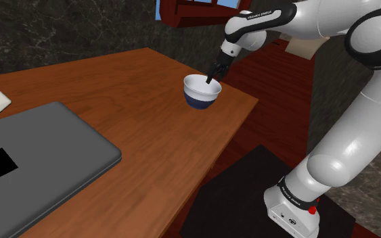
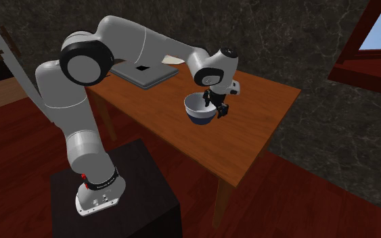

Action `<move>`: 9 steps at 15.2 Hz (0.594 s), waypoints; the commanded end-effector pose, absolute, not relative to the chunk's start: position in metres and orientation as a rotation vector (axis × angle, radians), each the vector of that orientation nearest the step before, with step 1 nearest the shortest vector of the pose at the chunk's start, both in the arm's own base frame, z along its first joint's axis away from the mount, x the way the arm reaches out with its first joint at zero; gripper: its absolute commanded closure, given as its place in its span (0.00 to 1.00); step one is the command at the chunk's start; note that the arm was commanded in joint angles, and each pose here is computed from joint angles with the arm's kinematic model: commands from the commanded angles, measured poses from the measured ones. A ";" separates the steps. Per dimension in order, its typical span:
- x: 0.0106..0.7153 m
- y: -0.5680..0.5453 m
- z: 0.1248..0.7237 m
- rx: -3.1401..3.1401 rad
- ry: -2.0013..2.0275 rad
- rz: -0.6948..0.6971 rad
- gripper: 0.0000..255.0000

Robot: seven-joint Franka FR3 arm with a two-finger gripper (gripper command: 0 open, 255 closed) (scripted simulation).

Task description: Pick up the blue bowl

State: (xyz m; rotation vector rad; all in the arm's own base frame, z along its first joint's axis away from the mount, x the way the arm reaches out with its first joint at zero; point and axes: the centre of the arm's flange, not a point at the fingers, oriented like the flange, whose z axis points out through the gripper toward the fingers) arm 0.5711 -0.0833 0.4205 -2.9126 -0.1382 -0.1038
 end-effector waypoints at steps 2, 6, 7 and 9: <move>0.572 -0.082 0.413 -2.913 -0.138 -0.104 0.00; 0.571 -0.082 0.413 -2.913 -0.138 -0.104 1.00; 0.571 -0.082 0.413 -2.913 -0.138 -0.104 1.00; 0.571 -0.082 0.413 -2.913 -0.138 -0.104 1.00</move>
